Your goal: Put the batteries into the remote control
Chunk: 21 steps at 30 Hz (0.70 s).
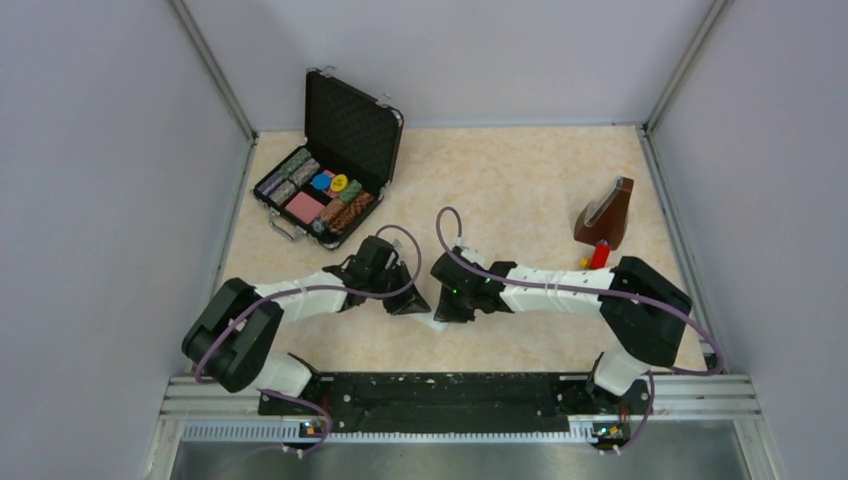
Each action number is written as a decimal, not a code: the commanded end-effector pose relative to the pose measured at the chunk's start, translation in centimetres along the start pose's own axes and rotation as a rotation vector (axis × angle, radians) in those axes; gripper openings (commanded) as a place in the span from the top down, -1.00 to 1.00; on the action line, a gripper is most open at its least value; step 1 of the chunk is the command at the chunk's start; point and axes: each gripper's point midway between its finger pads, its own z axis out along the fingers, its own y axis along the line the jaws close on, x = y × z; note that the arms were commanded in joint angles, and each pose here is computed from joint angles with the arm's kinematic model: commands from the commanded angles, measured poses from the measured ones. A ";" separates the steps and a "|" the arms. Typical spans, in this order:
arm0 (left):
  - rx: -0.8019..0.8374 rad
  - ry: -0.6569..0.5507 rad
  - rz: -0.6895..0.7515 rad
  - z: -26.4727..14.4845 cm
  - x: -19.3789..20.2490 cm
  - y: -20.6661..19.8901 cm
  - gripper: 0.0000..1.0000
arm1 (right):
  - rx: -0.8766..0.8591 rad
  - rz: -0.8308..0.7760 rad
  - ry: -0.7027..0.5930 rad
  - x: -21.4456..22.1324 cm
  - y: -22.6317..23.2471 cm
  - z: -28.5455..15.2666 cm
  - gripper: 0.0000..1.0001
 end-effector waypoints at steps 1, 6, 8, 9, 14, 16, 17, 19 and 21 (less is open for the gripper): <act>-0.193 -0.031 0.000 0.3 0.1 4.5 0.83 | -0.079 -0.040 -0.147 -3.4 3.0 -2.9 0.57; -0.123 -0.119 0.029 -2.0 -2.5 0.0 0.72 | -0.154 -0.146 -0.263 -5.6 3.9 -7.3 0.33; -0.116 -0.187 0.045 -3.6 -4.1 -1.6 0.65 | -0.178 -0.237 -0.284 -5.8 3.7 -8.2 0.12; -0.114 -0.222 0.047 -4.5 -4.9 -2.2 0.61 | -0.194 -0.298 -0.288 -5.7 3.7 -8.4 0.04; -0.178 -0.418 -0.018 -9.2 -8.5 -2.0 0.58 | -0.169 -0.610 -0.259 -5.1 3.0 -6.6 -0.36; -0.254 -0.546 -0.097 -11.9 -10.1 0.1 0.61 | -0.120 -0.723 -0.219 -5.1 2.9 -5.2 -0.44; -0.327 -0.617 -0.143 -13.5 -10.3 1.8 0.61 | -0.101 -0.781 -0.204 -5.1 3.1 -4.5 -0.46; -0.402 -0.795 -0.211 -17.0 -11.1 3.8 0.57 | -0.076 -0.879 -0.193 -4.8 3.6 -3.2 -0.52; -0.415 -0.951 -0.240 -20.1 -11.5 4.8 0.50 | -0.073 -0.949 -0.172 -4.3 4.1 -1.8 -0.56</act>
